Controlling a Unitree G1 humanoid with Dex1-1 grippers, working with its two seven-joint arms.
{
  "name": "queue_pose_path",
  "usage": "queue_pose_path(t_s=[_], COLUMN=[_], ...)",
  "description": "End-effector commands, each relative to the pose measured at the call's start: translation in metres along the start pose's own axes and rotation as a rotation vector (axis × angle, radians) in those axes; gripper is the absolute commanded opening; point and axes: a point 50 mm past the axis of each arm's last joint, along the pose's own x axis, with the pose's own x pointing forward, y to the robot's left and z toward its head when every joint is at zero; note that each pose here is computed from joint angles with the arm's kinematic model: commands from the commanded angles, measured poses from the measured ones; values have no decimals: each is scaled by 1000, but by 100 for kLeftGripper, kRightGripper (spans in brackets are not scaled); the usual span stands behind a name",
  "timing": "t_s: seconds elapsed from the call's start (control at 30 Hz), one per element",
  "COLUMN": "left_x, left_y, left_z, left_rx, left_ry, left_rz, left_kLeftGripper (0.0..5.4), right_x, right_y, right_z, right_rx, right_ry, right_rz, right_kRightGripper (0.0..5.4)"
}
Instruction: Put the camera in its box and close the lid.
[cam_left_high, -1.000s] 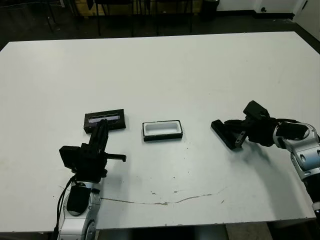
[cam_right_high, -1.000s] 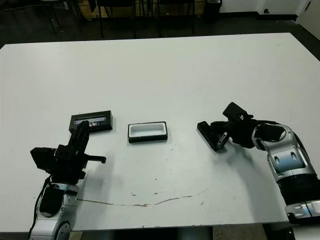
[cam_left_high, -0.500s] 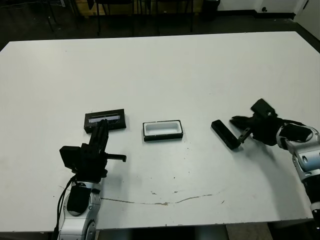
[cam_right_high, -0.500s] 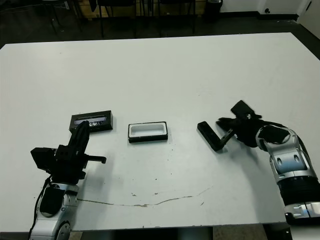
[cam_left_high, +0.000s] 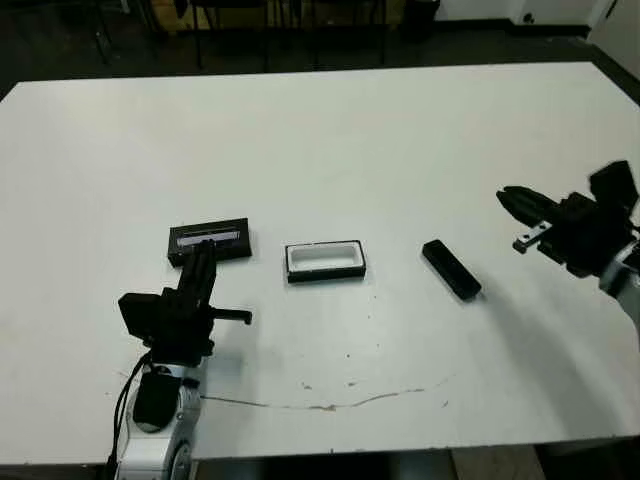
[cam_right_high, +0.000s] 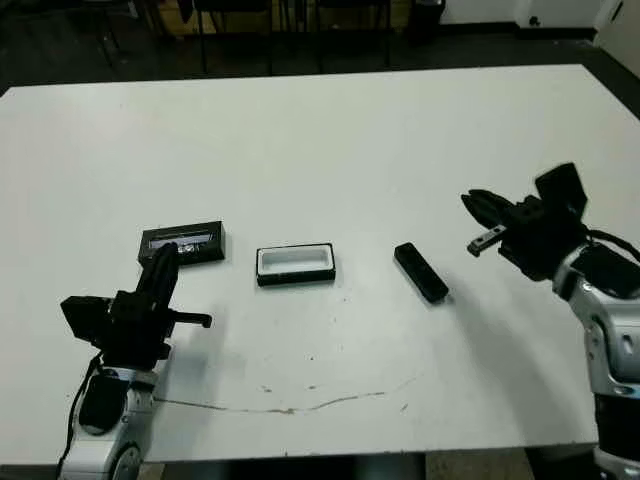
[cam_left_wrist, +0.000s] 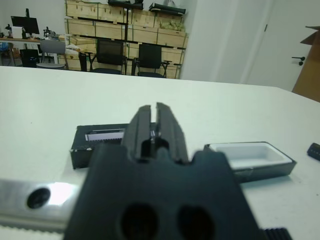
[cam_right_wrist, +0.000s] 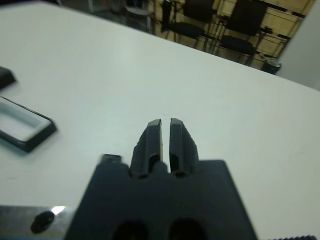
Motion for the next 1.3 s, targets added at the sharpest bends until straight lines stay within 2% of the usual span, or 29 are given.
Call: queue_pose_path(t_s=[0.03, 0.13, 0.23, 0.33, 0.63, 0.8, 1.3], left_x=[-1, -1, -1, -1, -1, -1, -3], left_y=[1, 1, 2, 2, 2, 2, 3], left_z=[-5, -4, -4, -3, -4, -4, -5], left_rx=[4, 1, 14, 9, 8, 12, 13], left_ry=[33, 29, 31, 32, 34, 31, 40], left_rz=[-3, -4, -5, -1, -8, -10, -5], left_kLeftGripper=[2, 2, 2, 0, 0, 0, 0], right_x=[-6, -10, -13, -15, -14, -14, -8], right_y=[14, 25, 33, 38, 50, 50, 49], right_z=[-8, -10, -15, -20, -27, -31, -48], right_rx=[-10, -42, -28, 1, 30, 70, 82], right_ry=[34, 62, 86, 107, 85, 88, 156], right_rz=[-27, -50, -77, -81, -31, -9, -3], right_kRightGripper=[0, 0, 0, 31, 182, 269, 532])
